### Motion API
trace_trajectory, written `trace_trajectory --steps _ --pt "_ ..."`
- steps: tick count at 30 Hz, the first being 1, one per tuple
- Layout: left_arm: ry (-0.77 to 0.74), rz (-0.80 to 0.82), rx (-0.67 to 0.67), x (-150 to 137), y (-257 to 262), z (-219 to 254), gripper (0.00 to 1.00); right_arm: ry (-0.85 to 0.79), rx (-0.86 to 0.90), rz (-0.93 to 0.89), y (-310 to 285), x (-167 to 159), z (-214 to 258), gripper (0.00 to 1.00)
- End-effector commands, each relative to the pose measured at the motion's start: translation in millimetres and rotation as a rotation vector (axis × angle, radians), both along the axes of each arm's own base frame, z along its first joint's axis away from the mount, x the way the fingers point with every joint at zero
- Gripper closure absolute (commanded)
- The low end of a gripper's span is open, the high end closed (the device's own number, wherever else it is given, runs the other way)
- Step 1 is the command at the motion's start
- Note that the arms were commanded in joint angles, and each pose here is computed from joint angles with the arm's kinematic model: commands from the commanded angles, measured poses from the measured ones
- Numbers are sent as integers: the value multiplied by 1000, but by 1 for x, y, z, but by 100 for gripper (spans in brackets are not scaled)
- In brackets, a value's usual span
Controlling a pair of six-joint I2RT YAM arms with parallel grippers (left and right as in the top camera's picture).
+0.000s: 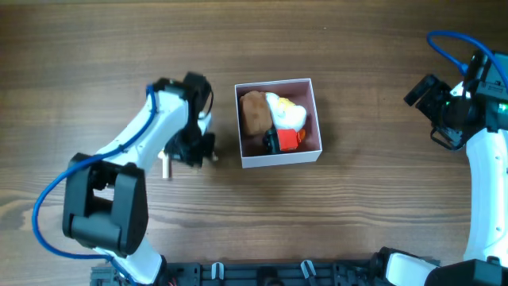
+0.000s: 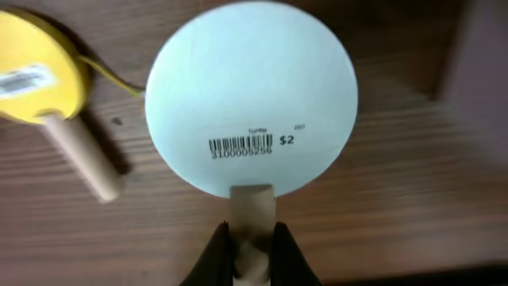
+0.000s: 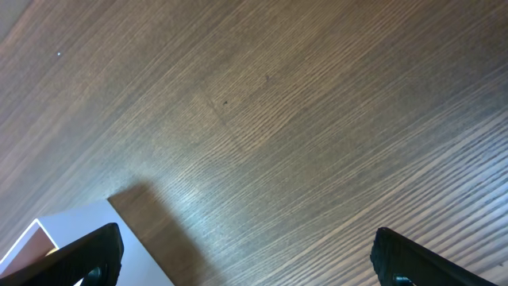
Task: Pack container
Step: 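Place the white rattle drum into the box and release, then grasp the yellow rattle drum by its handle with the left gripper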
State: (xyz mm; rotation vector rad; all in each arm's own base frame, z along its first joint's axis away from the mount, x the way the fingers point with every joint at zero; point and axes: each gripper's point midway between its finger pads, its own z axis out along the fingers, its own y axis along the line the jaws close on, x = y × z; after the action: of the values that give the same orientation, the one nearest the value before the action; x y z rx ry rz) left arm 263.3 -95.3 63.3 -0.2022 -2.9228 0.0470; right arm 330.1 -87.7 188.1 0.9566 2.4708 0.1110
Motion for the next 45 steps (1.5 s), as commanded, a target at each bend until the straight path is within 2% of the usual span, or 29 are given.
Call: trace_trajectory --steps 1,4,8,12,16,17,18,19,20,21,25,28,33,37,43,45 --pt "-184 -45 -145 34 -42 70 92 -9 9 5 2 3 2 0" --pt "-308 -115 -206 53 -75 95 92 -9 9 5 2 3 2 0" --pt "-403 -218 -268 64 -125 93 90 -10 9 5 2 3 2 0" --pt "-330 -221 -241 58 -138 65 91 -9 9 5 2 3 2 0" --pt "-232 -218 -194 49 -133 35 86 -9 9 5 2 3 2 0" --pt "-215 -207 -185 46 -131 33 75 -9 9 5 2 3 2 0" --pt "-203 -200 -180 43 -130 33 48 -9 8 5 2 3 2 0" --pt "-195 -200 -179 41 -129 35 35 -9 8 5 2 3 2 1" --pt "-187 -200 -175 37 -127 38 9 -9 9 5 2 3 2 0" --pt "-181 -200 -172 34 -124 44 0 -9 9 5 2 3 2 0" --pt "-196 -196 -150 21 -109 74 0 -10 9 5 2 3 2 0" --pt "-232 -143 -7 10 -71 97 0 -9 8 6 2 3 2 1" --pt "-129 -116 46 -13 -36 105 0 -9 9 5 2 3 2 0" --pt "-52 28 93 -18 -5 82 0 -9 9 5 2 3 2 0" --pt "12 276 100 -25 62 -8 1 -9 9 5 2 3 2 0" --pt "-6 306 91 -22 73 -19 3 -9 9 5 2 3 2 0"
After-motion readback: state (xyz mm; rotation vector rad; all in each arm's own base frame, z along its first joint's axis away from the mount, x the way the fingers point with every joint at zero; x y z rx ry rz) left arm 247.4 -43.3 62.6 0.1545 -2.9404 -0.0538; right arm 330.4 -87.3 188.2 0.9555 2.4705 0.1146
